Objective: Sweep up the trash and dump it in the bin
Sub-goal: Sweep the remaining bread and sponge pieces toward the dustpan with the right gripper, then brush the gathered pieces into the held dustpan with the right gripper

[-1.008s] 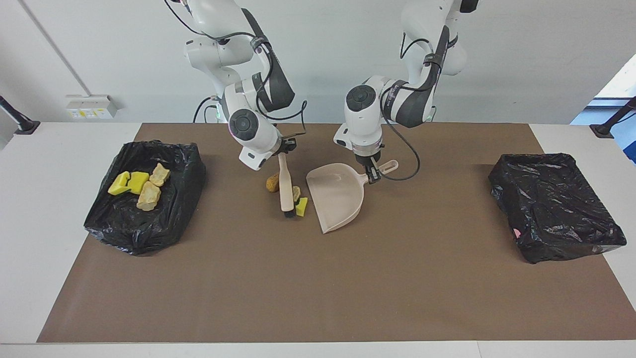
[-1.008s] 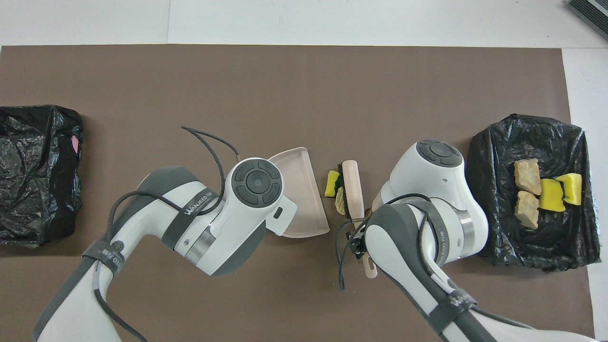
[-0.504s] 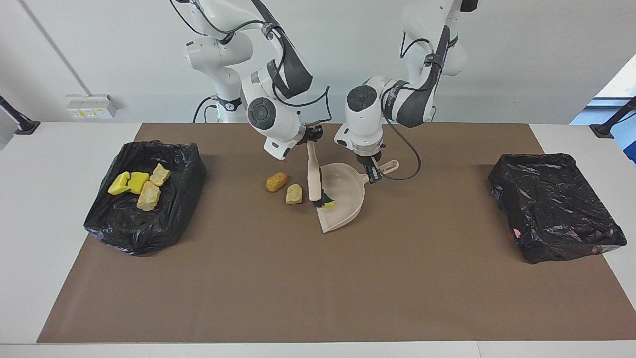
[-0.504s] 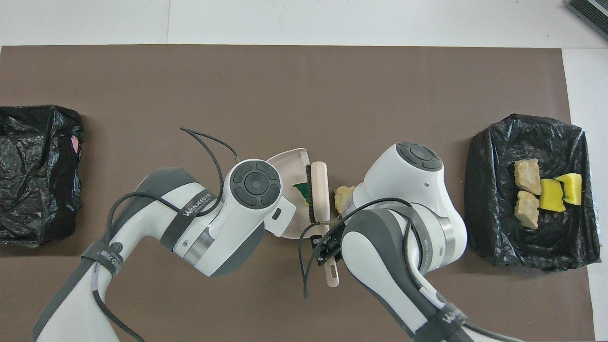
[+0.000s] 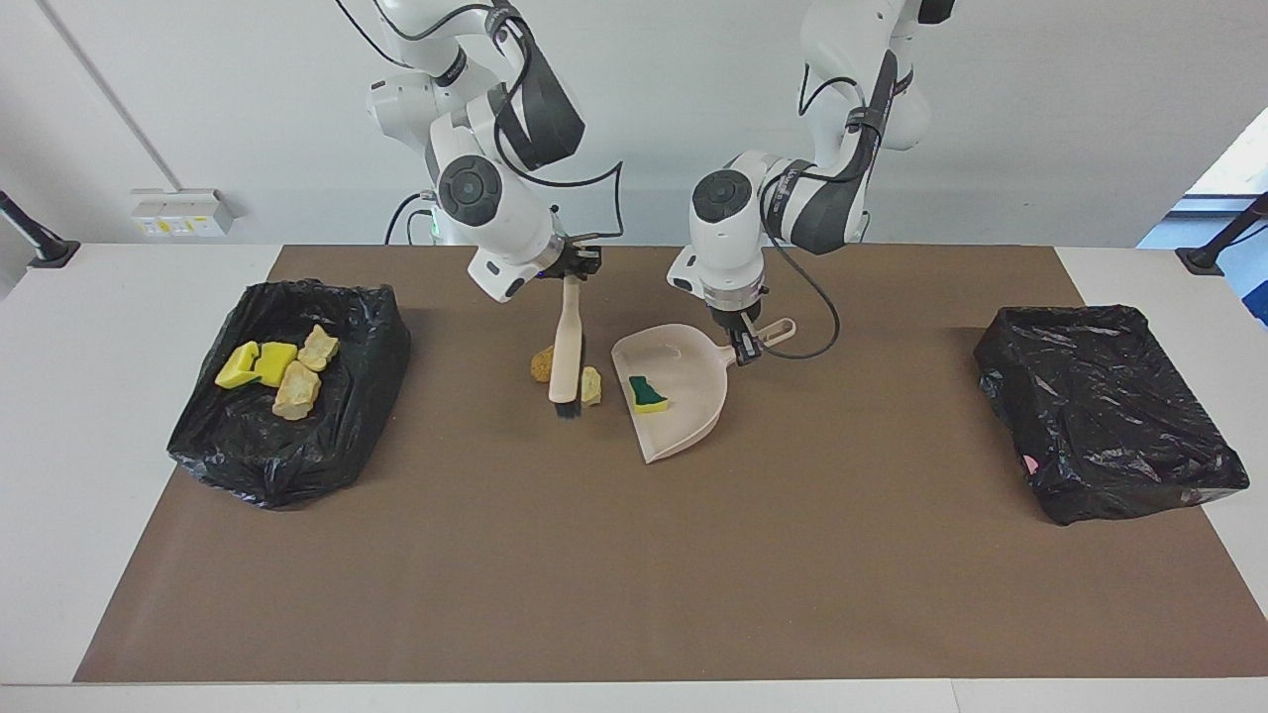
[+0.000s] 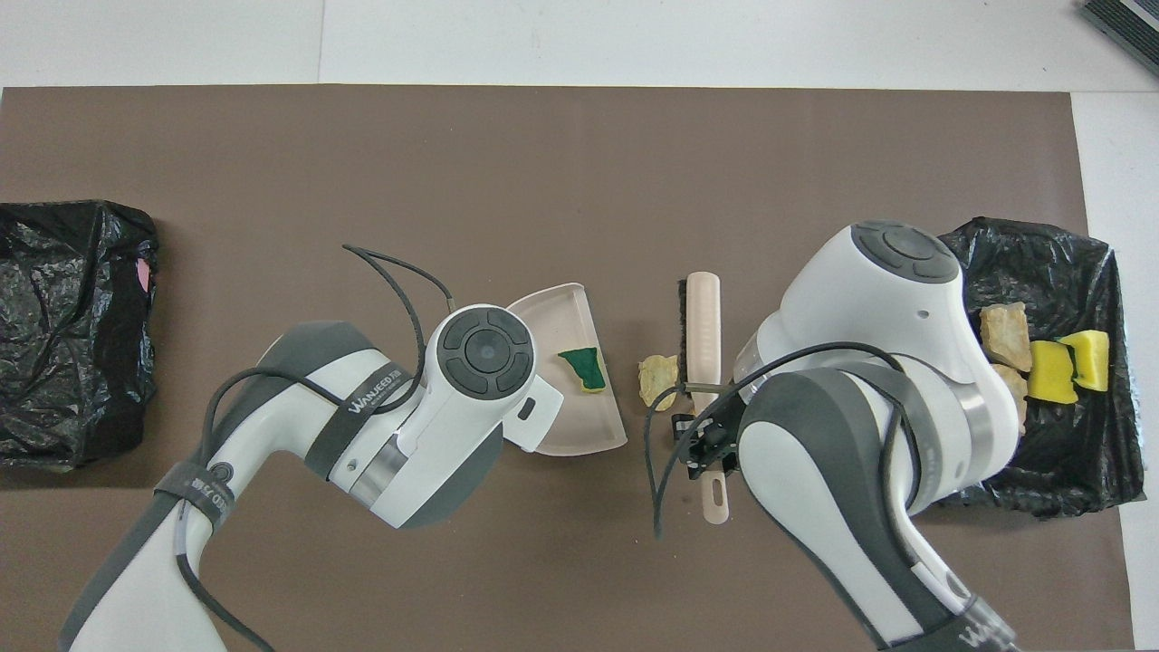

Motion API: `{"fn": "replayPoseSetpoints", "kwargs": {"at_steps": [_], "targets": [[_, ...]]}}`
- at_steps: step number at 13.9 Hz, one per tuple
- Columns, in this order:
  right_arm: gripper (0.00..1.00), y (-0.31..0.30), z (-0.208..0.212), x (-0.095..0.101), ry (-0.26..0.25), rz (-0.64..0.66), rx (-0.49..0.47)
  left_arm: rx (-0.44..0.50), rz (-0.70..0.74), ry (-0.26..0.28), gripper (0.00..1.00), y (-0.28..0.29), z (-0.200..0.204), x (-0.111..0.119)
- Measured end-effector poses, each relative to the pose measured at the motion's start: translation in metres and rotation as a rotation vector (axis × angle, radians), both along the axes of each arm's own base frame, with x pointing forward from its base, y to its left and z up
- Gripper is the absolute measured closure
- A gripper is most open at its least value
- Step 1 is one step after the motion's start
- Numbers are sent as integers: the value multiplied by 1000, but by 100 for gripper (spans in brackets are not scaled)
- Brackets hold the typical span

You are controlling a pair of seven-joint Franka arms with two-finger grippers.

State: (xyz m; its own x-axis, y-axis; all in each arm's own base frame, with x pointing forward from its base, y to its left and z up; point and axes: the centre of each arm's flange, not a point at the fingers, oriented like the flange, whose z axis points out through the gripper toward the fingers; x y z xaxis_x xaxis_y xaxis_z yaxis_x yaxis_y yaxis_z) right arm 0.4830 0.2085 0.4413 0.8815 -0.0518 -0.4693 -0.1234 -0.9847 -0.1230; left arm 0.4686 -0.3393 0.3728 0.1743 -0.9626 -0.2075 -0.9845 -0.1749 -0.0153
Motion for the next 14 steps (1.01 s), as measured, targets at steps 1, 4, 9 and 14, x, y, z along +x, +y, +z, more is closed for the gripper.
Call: {"fn": "replayPoseSetpoints", "kwargs": {"at_steps": [1,4,9,14], "targets": [[73,-11,-3,-2,-2,-9,-68,-1,-1,-2,67,0,0,0],[73,-28,-27,-27,31,-75,-186,-10,-43,-4,67,0,1,2],[73,-53,-76,-69,94,-147,-237,-10,-61,1,67,0,-1,1],[73,-2,-98,-89,95,-208,-141,-10,-61,1,67,1,-2,0]]}}
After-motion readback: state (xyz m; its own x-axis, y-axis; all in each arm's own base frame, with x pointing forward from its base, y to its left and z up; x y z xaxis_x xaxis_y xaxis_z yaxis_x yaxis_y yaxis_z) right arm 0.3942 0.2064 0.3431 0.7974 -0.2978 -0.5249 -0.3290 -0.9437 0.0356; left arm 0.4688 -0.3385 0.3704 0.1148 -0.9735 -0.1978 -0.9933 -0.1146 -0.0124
